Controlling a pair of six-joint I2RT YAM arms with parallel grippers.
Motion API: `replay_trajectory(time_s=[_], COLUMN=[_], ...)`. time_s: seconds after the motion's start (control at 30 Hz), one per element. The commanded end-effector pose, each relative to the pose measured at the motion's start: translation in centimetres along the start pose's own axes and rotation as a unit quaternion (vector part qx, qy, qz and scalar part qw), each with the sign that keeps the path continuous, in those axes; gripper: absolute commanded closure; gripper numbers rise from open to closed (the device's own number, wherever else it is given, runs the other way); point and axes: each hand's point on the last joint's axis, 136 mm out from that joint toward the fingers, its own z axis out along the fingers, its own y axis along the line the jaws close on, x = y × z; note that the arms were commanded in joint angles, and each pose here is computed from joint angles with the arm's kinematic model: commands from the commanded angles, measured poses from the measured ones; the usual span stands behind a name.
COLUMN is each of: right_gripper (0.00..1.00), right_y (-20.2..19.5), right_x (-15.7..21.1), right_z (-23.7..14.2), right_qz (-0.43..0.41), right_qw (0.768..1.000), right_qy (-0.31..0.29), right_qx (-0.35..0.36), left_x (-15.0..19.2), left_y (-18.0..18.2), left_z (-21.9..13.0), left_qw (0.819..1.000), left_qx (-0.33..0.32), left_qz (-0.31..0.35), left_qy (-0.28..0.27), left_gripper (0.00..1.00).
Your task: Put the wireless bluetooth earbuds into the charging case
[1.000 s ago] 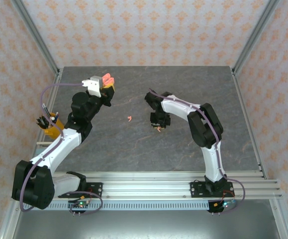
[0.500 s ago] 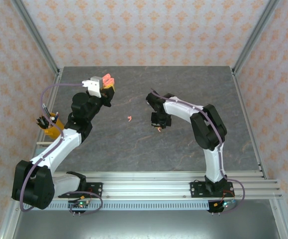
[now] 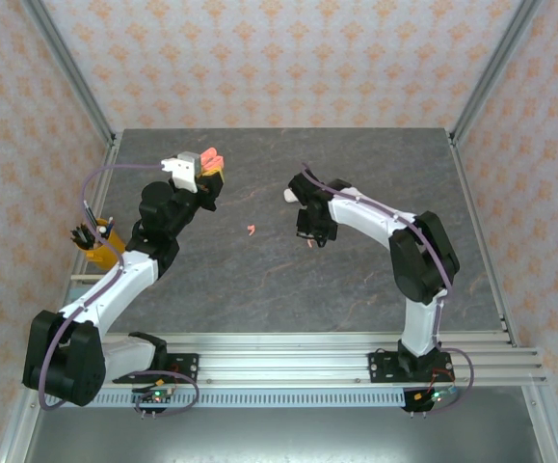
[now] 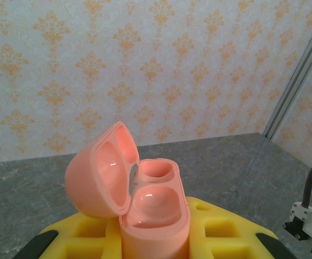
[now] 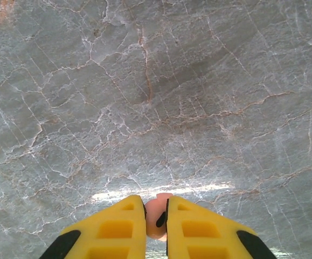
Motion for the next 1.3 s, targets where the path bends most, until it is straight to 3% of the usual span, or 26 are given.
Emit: replay_trajectory(time_s=[0.0,0.33,0.8,1.07,1.27], right_gripper=[0.88,0.89,0.88,0.64,0.48], right_y=[-0.8,-1.7,-1.3,-4.5,-6.4], right_x=[-0.1,0.4,-1.6,-0.2,3.8], right_z=[0.1,1.6,-3.0,-2.2,-1.0], right_qz=[0.009,0.023,0.036,0.029,0.058], right_qw=[1.0,0.999,0.996,0.996,0.997], right_qy=[-0.009,-0.007,-0.078,-0.059,-0.008], right_qx=[0.017,0.031,-0.001,0.061,0.057], left_x=[-1.4,-0.8,0.1,0.0,0.0], left_y=[-1.1,-1.1,-2.0,-2.4,-2.6], left_z=[-0.7,-0.7,-0.1,0.2,0.1], left_qw=[1.0,1.0,0.999,0.999,0.999], left_qx=[0.018,0.019,0.037,0.041,0.043], left_qz=[0.011,0.011,0.015,0.02,0.022], left_qy=[-0.022,-0.018,-0.007,-0.005,-0.005], left_gripper=[1.0,1.0,1.0,1.0,1.0])
